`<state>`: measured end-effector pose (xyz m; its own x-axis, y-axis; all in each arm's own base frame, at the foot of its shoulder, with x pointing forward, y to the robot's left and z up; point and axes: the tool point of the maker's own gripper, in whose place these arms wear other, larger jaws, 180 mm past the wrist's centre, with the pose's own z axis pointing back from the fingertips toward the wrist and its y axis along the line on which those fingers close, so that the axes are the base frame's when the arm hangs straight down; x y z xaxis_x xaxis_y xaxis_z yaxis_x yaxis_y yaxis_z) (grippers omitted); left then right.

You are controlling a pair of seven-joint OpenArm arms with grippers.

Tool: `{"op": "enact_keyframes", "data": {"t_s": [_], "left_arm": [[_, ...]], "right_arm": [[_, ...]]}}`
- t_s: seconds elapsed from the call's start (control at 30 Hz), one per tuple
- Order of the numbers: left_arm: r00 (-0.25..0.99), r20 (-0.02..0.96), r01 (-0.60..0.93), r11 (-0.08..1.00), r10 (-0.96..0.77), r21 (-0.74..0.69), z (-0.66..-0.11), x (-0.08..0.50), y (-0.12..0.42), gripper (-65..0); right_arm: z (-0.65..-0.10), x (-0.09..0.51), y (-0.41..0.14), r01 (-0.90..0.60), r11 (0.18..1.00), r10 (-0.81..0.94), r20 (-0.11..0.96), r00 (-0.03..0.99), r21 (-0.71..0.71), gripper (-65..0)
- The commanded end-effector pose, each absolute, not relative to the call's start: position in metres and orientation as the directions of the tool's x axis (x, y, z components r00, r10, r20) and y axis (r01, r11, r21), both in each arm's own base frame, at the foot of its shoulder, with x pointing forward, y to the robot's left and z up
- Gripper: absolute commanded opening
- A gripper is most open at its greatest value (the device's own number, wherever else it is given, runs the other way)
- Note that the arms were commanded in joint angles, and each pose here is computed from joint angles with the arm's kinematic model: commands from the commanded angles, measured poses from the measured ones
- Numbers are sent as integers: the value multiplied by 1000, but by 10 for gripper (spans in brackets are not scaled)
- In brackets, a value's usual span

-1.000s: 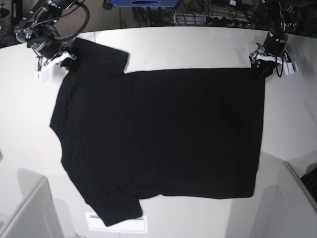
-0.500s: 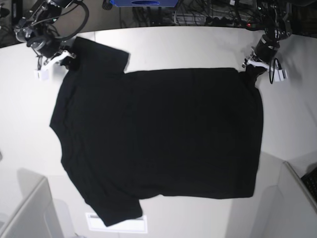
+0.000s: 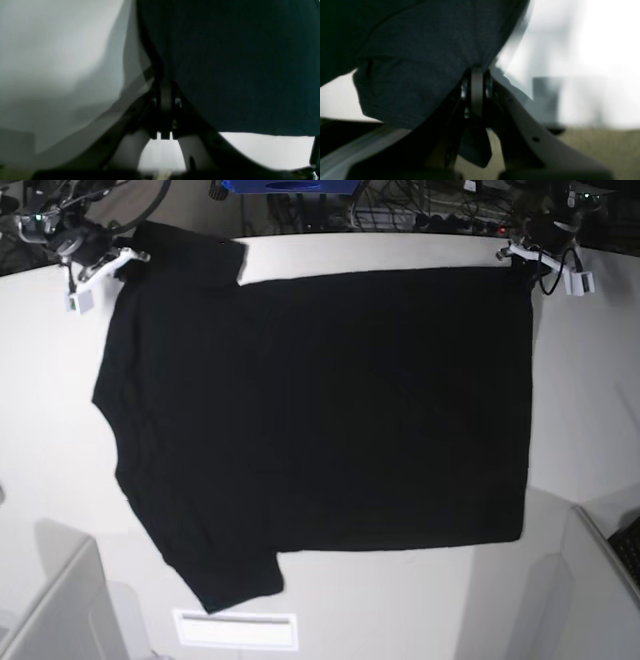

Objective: Fold the T-shirt properly
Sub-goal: 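Drag the held shirt edge with both grippers toward the arm bases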

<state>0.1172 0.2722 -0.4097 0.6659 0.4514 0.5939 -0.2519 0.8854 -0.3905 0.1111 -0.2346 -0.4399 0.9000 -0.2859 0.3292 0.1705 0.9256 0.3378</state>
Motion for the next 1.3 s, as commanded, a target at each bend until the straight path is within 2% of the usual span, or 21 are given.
{"op": "enact_keyframes", "data": {"t_s": [0.0,0.23,0.37,0.57,0.7,0.83,0.9,1.03,1.17,1.27], "left_arm": [[652,621,-240,896,434,-374,-397,116,278,-650],[636,679,-151,922,367,-356,-364,126,263,-650],[660,680,-94,934,318,-345,-352,144,254,-650],[667,653,-174,927,359,-332,-347,162,276,-650],[649,664,-188,924,372,-334,-337,179,285,-650],[633,667,-197,915,393,-352,-332,195,286,-650],[614,659,-235,898,434,-373,-330,200,288,-650],[576,674,-247,885,462,-395,-322,215,291,-650],[570,652,-270,864,500,-426,-333,222,296,-650],[599,642,-286,876,479,-387,-344,226,301,-650]], "right_arm": [[-432,113,-241,158,937,-269,355,895,311,-650],[-409,128,-238,109,958,-213,405,889,266,-650],[-397,147,-238,75,967,-175,417,892,245,-650],[-377,193,-240,42,970,-161,498,852,241,-650],[-365,221,-239,106,947,-259,526,810,303,-650],[-369,250,-224,43,936,-227,507,832,349,-650],[-374,260,-213,44,917,-248,480,842,395,-650],[-373,281,-210,80,888,-325,495,806,452,-650],[-371,296,-208,85,871,-352,494,795,484,-650],[-367,304,-207,77,867,-356,503,788,492,-650]]}}
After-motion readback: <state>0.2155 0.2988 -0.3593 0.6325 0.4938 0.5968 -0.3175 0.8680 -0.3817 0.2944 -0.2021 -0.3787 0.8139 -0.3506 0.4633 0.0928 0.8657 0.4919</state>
